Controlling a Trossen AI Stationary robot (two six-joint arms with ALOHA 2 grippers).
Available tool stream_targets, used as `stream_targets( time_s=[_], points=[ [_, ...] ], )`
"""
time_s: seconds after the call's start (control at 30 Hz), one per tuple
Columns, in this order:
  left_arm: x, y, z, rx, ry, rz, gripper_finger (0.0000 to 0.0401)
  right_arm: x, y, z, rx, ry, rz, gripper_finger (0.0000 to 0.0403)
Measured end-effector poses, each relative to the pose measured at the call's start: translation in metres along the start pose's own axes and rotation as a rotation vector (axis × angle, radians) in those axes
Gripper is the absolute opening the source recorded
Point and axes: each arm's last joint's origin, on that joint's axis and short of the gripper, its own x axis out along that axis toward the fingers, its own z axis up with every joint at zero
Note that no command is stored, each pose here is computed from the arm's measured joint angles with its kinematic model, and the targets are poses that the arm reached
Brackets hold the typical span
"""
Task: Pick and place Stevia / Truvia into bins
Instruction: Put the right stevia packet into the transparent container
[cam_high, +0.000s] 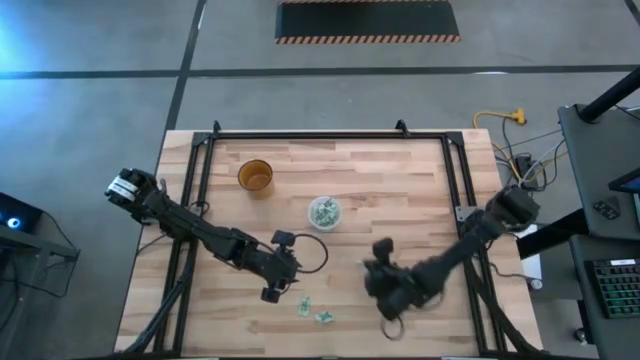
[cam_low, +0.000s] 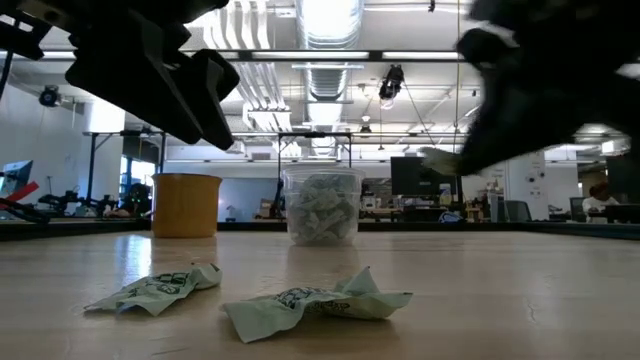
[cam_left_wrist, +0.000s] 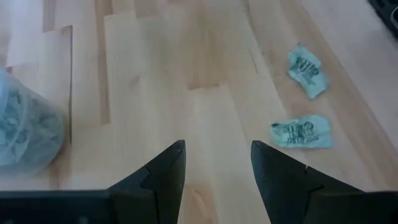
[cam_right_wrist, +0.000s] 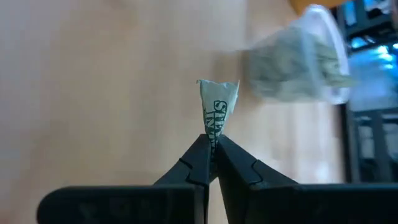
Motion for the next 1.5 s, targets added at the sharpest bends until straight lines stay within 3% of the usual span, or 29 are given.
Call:
stream_targets(
  time_s=[0.23,0.4,0.6,0.83,1.17,1.5],
  points=[
    [0.000,0.000,-0.002,-0.006,0.019,-0.003,0.0167,0.028,-0.074,0.015,0.059,0.053,-0.089,0.0013],
    [0.000,0.000,-0.003,-0.020,0.030,-0.003,0.0167,0.038,-0.122,0.027,0.124,-0.052,-0.136,0.0013],
    [0.000,0.000,-0.004,-0.020,0.031,-0.002,0.0167,0.060,-0.158,0.036,0.183,-0.256,0.047,0.0013],
    [0.000,0.000,-0.004,-0.020,0.033,-0.001,0.0167,0.083,-0.175,0.025,0.257,-0.277,0.082,0.0013],
    [0.000,0.000,-0.004,-0.018,0.039,0.003,0.0167,0.103,-0.177,0.011,0.329,-0.369,0.241,0.0013],
    [0.000,0.000,-0.005,-0.017,0.040,0.002,0.0167,0.107,-0.183,0.008,0.398,-0.366,0.246,0.0013]
  ],
)
